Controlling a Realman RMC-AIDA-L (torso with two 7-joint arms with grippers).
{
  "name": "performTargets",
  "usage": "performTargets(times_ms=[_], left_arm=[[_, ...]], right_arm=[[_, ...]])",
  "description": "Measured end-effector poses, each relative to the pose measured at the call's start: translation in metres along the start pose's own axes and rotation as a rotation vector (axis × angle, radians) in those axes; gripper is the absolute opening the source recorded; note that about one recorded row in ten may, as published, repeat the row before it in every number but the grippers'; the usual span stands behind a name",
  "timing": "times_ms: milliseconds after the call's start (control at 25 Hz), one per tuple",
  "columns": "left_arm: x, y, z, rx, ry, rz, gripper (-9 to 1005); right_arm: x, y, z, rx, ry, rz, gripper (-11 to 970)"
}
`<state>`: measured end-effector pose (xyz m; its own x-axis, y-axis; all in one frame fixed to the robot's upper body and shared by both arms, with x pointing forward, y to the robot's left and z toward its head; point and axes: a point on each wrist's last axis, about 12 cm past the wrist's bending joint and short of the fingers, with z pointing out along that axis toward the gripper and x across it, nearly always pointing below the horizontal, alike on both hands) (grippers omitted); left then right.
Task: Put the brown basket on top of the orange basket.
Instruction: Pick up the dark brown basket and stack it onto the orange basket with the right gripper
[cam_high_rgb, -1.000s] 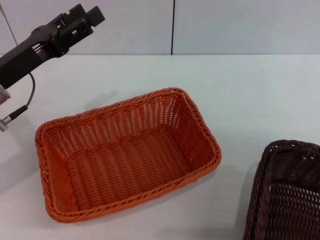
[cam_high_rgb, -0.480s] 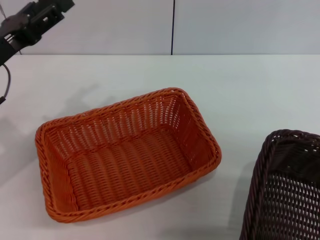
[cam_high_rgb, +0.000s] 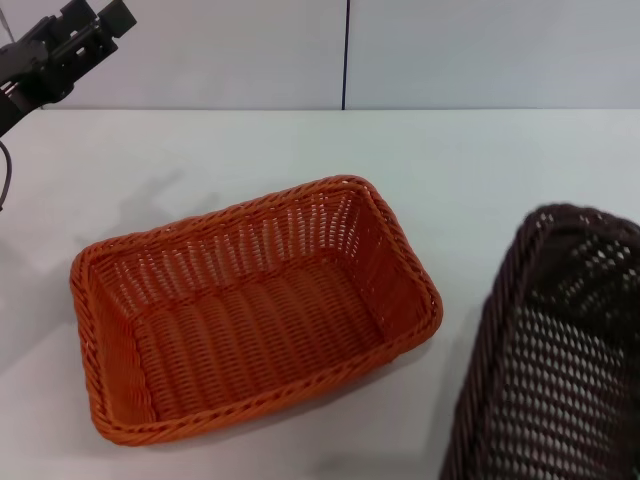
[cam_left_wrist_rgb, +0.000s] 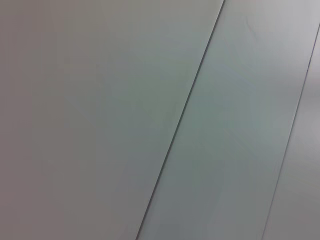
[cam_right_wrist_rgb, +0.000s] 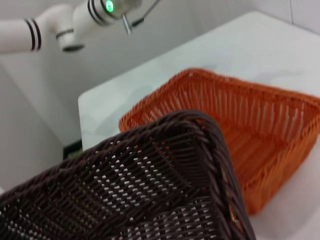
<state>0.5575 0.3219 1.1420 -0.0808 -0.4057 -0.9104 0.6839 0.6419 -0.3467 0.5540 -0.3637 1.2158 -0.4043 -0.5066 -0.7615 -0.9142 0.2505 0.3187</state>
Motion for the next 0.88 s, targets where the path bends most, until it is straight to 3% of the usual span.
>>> performTargets(times_ms=[360,880], left_arm=[[-0.001,0.002,-0.002,-0.003,0.009,0.014,830],[0.004,0.003,-0.008,-0.013,0.017,0.013,829]], right_arm=[[-0.019,-0.002,0.003,0.005,-0.111,0.048,152],[-0.05,-0.01,0.031,0.006,-0.2,0.171,154]])
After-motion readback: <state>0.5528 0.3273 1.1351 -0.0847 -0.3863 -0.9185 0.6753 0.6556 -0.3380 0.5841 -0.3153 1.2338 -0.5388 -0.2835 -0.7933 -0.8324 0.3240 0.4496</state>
